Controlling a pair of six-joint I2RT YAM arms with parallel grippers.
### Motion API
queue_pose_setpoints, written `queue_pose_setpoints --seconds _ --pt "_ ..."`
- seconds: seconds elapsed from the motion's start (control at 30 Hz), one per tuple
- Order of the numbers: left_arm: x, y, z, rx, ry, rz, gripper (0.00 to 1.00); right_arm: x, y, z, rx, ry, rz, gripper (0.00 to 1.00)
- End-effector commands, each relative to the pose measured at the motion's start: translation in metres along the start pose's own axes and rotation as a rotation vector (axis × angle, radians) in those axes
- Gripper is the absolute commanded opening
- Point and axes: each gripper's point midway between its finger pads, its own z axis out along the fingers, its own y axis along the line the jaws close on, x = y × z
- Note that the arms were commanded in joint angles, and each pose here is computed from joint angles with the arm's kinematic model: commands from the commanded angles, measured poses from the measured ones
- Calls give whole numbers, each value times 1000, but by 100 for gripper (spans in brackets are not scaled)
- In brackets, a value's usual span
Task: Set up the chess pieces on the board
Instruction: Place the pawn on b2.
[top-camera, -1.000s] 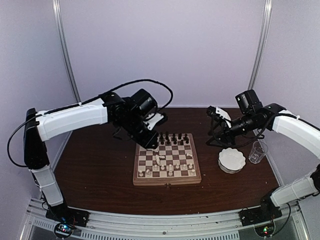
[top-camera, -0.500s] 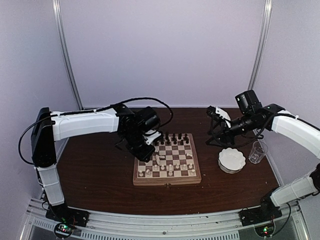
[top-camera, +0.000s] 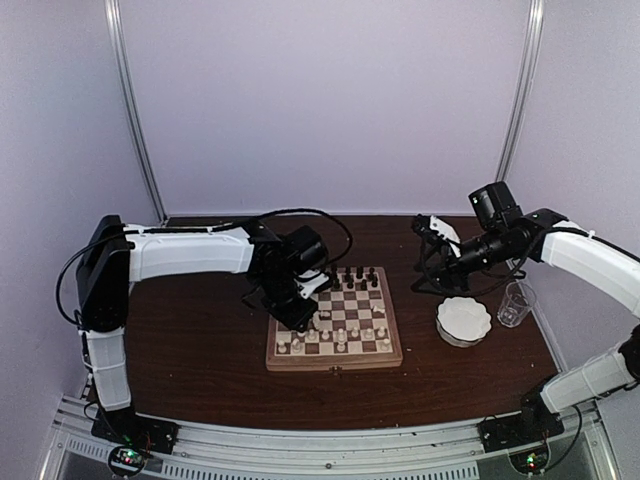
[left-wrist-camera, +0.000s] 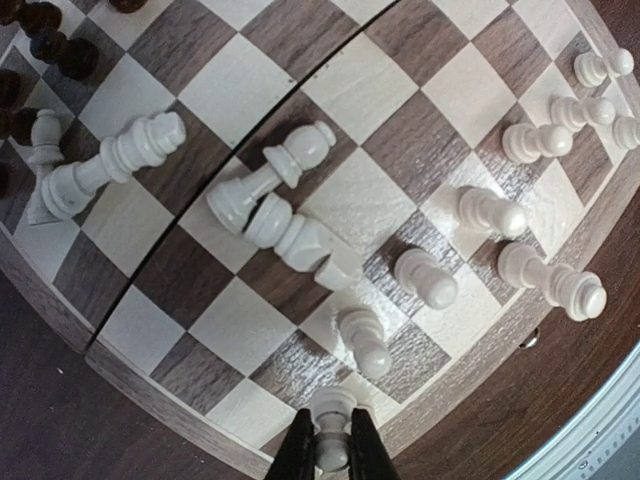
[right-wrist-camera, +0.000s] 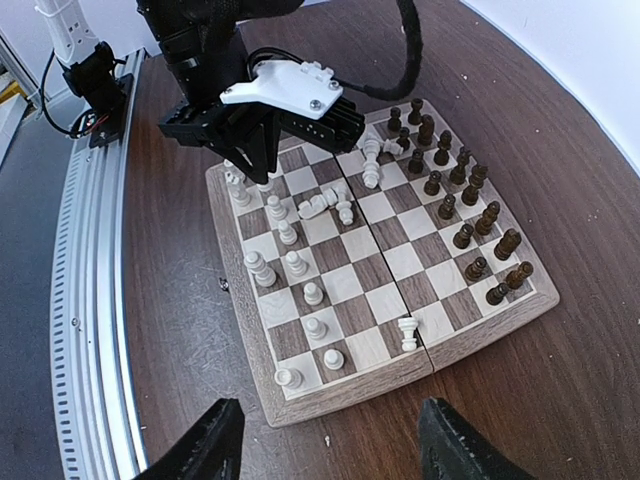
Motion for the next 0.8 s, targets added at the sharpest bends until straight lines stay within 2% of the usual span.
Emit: queue_pose_setpoints --seconds 0.0,0.77 --pt "-7 -5 8 19 -7 -16 10 3 0 3 -15 -3 -1 63" --pt "-2 5 18 -36 38 -35 13 4 1 3 -16 -1 -5 63"
